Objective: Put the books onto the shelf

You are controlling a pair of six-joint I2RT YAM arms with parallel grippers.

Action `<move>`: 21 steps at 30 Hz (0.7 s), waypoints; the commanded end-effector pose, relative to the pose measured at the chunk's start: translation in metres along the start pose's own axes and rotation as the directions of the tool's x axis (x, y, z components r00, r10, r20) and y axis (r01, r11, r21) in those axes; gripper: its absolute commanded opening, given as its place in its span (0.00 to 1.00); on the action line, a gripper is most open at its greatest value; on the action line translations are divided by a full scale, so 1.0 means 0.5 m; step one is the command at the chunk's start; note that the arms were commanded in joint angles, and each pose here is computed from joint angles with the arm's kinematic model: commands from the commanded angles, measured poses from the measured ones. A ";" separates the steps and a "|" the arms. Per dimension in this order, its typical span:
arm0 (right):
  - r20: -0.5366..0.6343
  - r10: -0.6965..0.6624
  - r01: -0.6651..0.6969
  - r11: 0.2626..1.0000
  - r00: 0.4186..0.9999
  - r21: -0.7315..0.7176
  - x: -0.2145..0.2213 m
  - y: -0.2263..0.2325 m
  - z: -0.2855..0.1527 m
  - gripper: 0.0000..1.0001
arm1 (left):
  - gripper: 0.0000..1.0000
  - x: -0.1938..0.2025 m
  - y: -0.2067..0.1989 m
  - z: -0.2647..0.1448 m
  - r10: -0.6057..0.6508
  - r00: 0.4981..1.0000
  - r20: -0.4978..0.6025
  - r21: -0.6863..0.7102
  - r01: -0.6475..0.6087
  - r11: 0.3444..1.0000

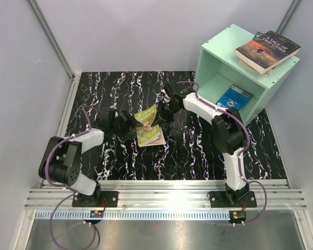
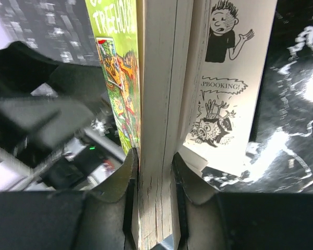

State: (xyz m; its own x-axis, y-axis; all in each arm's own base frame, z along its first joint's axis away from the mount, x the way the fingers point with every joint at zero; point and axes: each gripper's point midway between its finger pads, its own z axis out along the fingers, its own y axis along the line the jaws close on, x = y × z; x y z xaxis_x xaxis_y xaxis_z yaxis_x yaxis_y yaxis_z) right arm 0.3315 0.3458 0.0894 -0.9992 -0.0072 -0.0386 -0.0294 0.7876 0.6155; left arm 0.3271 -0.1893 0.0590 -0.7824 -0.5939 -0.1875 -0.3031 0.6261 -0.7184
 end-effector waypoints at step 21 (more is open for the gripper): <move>0.126 0.226 -0.142 0.870 0.966 -0.473 -0.080 0.148 -0.162 0.00 | 0.80 -0.060 -0.183 -0.147 -0.259 0.960 -0.102 0.607 0.267 0.749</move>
State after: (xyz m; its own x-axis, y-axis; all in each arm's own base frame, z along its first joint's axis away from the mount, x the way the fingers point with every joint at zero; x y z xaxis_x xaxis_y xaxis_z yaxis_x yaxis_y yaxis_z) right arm 0.3561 0.3453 0.1254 -0.9638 0.2371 0.1217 0.2332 0.5288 0.8161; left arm 0.3393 -0.1839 0.1307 -0.7068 -0.7048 0.0613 -0.2232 0.1399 -0.9647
